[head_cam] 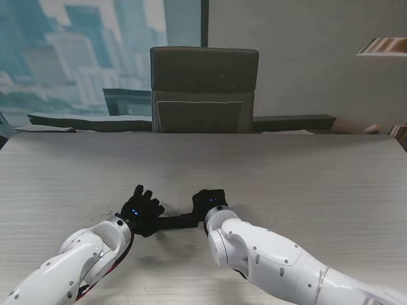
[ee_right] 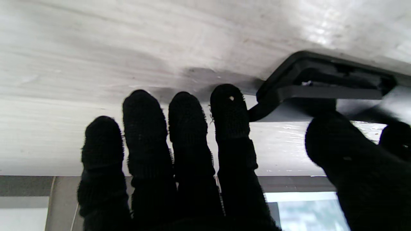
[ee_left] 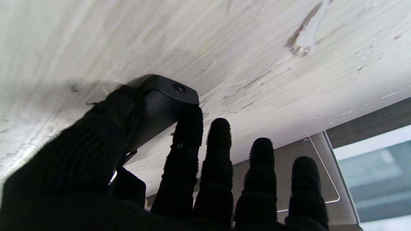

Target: Install the batteries into the remote control and close the cover

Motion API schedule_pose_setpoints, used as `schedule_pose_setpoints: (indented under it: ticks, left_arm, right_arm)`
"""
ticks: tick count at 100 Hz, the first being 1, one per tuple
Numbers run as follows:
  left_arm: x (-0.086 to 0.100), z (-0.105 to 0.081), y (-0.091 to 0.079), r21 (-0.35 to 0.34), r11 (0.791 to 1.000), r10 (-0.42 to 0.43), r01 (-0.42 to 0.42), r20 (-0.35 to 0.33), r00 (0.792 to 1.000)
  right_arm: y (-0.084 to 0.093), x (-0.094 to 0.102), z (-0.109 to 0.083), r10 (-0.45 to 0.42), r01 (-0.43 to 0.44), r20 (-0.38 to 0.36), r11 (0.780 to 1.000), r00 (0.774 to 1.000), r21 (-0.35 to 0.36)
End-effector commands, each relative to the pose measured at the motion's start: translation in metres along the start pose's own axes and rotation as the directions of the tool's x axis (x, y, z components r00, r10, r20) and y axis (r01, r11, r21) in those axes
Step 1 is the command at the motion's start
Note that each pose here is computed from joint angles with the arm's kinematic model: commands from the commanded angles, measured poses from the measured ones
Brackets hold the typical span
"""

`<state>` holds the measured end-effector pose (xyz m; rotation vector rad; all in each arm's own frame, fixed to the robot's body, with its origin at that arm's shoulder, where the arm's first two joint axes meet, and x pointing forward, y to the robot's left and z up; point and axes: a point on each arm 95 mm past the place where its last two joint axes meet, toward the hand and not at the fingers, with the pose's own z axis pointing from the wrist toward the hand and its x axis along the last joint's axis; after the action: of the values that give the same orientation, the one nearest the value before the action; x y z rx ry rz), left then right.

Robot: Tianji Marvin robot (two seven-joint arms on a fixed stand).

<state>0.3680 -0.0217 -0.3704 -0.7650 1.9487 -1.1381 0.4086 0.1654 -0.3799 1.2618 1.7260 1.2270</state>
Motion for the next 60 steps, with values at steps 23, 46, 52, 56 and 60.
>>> schedule_pose_setpoints:
  ticks: [23,46,52,56,60]
  left_arm:
    - [0.003,-0.002,0.009,-0.040,0.999,-0.006,0.006,-0.002,1.000]
    - [0.003,-0.002,0.008,-0.043,0.999,-0.006,0.006,-0.002,1.000]
    - [0.003,-0.002,0.008,-0.045,0.999,-0.007,0.007,-0.002,1.000]
    - [0.003,-0.002,0.008,-0.046,0.999,-0.007,0.007,-0.002,1.000]
    - [0.003,-0.002,0.008,-0.046,0.999,-0.007,0.007,-0.002,1.000]
  right_arm:
    - [-0.032,-0.001,-0.012,0.003,-0.003,0.000,0.998,1.000,0.060]
    - [-0.037,-0.004,-0.015,0.014,-0.013,-0.039,0.999,0.999,0.033]
    - [-0.038,-0.005,-0.016,0.018,-0.016,-0.045,1.000,0.999,0.025]
    - [-0.039,-0.005,-0.016,0.018,-0.017,-0.046,1.000,0.999,0.023]
    - [-0.039,-0.006,-0.016,0.017,-0.016,-0.046,1.000,0.999,0.020]
